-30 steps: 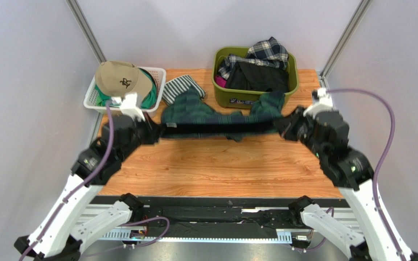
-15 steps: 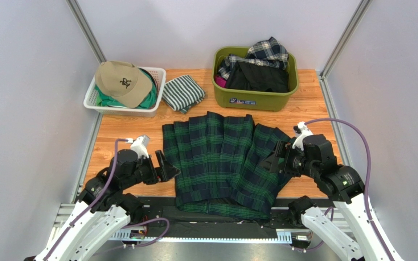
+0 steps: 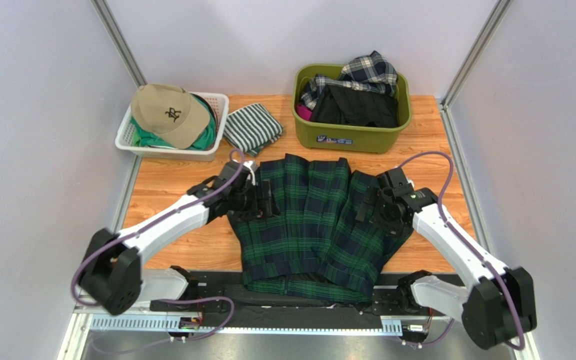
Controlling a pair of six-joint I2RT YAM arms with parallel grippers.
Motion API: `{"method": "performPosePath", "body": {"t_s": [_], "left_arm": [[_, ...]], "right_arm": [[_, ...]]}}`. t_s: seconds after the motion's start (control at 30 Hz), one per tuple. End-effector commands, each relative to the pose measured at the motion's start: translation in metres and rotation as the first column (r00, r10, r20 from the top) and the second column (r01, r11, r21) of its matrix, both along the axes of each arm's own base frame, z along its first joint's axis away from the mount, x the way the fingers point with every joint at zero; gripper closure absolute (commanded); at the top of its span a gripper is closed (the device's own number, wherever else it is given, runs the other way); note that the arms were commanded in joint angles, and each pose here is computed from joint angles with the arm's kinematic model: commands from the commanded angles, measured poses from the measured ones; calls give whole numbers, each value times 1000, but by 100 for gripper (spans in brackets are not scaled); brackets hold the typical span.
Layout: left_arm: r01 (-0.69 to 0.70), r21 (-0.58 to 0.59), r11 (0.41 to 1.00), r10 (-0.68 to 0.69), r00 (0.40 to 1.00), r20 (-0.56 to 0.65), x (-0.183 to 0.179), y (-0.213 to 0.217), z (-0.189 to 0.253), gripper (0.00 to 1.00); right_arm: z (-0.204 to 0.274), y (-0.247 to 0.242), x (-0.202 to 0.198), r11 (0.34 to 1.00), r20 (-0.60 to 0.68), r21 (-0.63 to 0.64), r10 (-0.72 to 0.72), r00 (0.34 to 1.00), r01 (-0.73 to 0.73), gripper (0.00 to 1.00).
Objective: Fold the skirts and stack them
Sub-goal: Flatten out the skirt at the center of the board.
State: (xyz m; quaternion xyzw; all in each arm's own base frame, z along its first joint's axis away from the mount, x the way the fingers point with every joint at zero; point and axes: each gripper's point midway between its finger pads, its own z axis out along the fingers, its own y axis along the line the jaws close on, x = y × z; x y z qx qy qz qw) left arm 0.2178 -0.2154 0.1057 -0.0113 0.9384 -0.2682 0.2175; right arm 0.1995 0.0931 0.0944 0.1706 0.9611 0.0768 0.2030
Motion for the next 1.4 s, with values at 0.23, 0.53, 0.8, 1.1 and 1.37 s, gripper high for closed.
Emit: {"method": "performPosePath", "body": {"t_s": [0.23,0.53,0.8,1.1,1.37], "left_arm": [[11,37,999,-6,994,-112,29,-13,-74,1],[-102,6,995,101,979,-177,69,18,-98,2],[-120,62,991,123,990,-61,78,31,-45,3],[-59,305,950,66,998,-14,-19,50,-12,3],[13,376,927,24,995,-96,-66,43,-36,6]], "right_arm": [[-68,-12,58,985,-73,64,-158,985,162,4],[-65,-16,139,988,22,10,-153,988,153,7],[-14,-48,122,976,101,-103,-183,978,194,7],[9,-13,8,987,37,-140,90,995,-84,10],[-22,17,-31,963,-78,-177,193,978,-205,10]]}}
